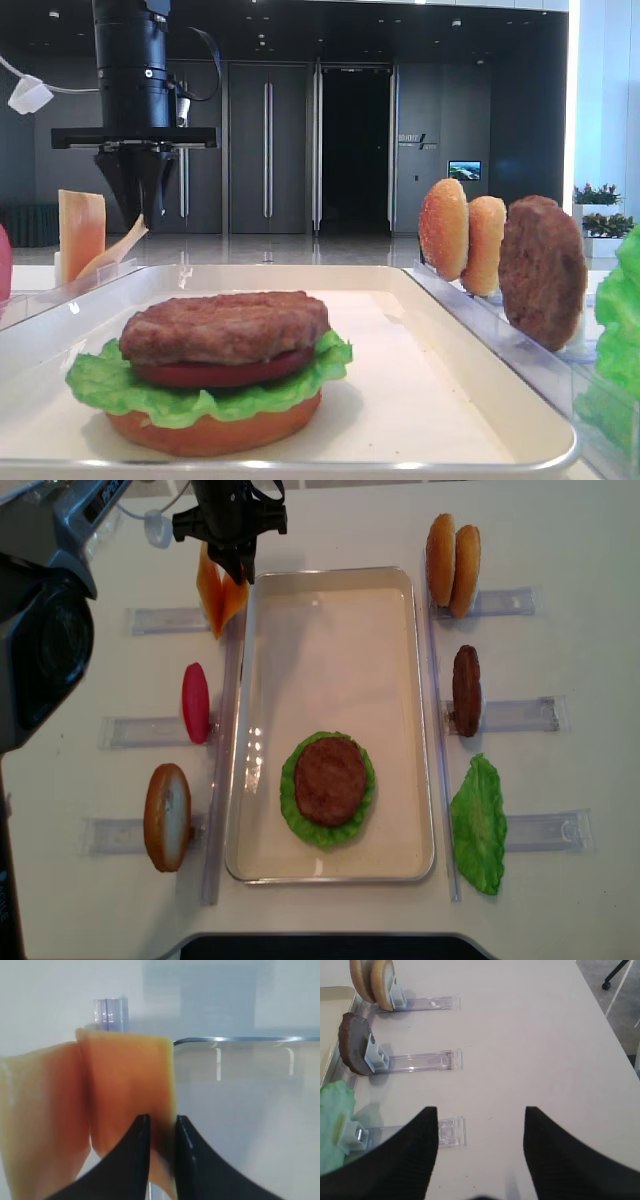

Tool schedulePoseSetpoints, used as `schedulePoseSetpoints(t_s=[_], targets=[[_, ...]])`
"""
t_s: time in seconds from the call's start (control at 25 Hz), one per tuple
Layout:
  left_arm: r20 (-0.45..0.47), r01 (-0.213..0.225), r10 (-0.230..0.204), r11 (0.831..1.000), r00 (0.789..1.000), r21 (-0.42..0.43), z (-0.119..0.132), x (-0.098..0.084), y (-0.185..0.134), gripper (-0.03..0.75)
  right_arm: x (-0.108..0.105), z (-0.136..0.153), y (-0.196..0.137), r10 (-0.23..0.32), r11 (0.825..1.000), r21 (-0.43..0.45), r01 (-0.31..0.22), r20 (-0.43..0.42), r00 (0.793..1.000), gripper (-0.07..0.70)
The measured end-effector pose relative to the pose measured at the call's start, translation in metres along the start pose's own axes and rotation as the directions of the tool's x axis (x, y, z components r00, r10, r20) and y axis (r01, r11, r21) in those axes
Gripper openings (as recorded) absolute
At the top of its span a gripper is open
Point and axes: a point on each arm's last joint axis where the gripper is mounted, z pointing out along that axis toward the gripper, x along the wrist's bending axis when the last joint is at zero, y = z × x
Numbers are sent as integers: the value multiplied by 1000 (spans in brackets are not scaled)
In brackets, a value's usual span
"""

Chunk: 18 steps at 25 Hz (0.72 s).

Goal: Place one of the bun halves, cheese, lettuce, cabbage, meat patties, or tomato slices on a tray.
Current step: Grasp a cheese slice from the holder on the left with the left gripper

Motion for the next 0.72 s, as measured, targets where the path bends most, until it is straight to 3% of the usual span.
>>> schedulePoseSetpoints(t_s=[0.2,0.72], targets=[[-4,-17,17,1000,1000,-1,0,0,0,27,0,0,0,0,1000,0,0,0,1000,398],[-17,-35,35,999,999,-9,-1,2,1,19,0,0,0,0,1000,0,0,0,1000,398]])
